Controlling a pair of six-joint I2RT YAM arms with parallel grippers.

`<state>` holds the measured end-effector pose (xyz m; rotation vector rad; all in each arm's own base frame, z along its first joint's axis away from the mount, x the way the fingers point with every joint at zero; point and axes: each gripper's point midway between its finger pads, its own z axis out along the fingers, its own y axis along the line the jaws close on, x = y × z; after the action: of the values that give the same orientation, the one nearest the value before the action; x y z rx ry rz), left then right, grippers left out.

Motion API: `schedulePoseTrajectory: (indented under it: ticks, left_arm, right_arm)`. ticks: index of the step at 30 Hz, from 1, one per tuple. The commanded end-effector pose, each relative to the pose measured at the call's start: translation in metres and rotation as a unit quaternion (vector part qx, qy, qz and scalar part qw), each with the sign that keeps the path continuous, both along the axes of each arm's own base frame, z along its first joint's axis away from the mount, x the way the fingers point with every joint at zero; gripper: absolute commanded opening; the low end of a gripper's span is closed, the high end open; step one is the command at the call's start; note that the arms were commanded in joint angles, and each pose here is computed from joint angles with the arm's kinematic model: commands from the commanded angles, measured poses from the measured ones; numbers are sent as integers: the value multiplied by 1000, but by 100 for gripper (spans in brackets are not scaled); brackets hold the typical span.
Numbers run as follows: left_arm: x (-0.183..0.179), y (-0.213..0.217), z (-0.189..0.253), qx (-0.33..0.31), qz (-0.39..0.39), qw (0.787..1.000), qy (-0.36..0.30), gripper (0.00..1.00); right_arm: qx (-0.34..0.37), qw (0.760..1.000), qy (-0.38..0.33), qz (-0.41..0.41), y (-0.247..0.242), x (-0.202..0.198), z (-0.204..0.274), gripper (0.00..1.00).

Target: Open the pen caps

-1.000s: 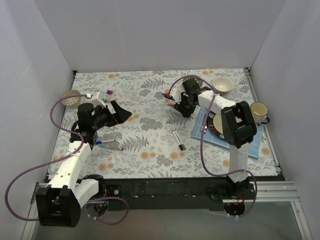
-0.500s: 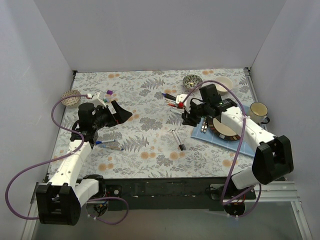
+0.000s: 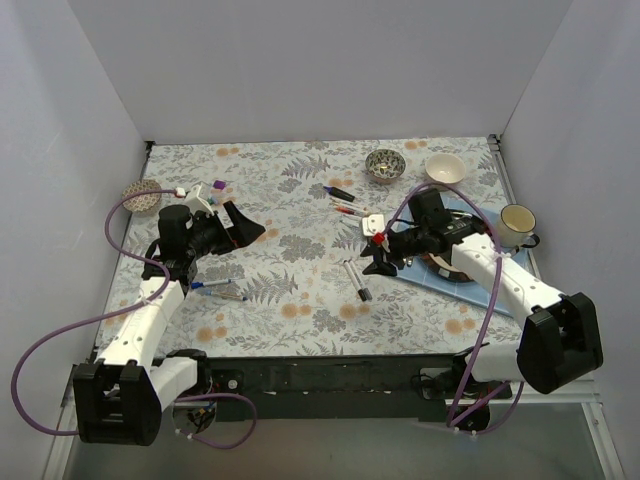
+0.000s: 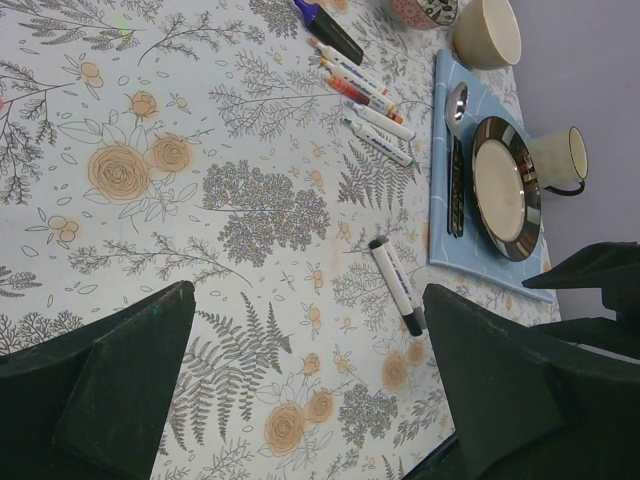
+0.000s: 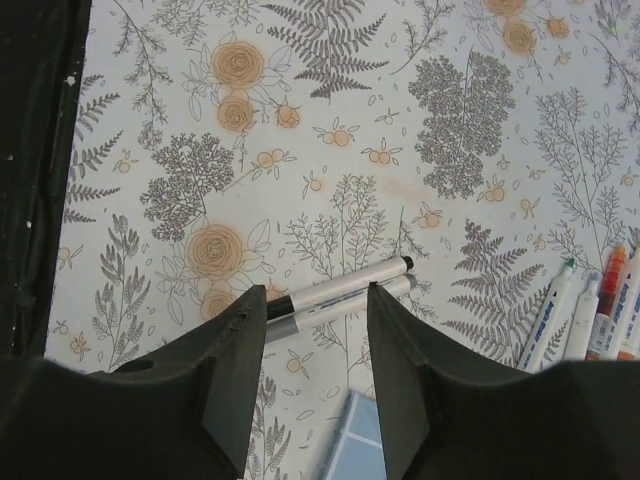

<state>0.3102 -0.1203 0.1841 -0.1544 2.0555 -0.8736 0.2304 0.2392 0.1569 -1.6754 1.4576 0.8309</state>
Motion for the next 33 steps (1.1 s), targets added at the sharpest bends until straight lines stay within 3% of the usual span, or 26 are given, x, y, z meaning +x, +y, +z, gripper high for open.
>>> schedulePoseTrajectory:
  ticks: [1,20,33]
  left_arm:
    - [2,-1,9,3,-4,1000,-12,98]
    - [0,-3,10,-1,-11,1000,-13,98]
    - [-2,-4,16,-3,-14,1000,-24,98]
  right_arm:
    - [35,998,-15,43,6,-12,10,52]
    - [22,993,-40,107,2,-26,-9,52]
    - [-137,973,-97,161,10,-29,-44,54]
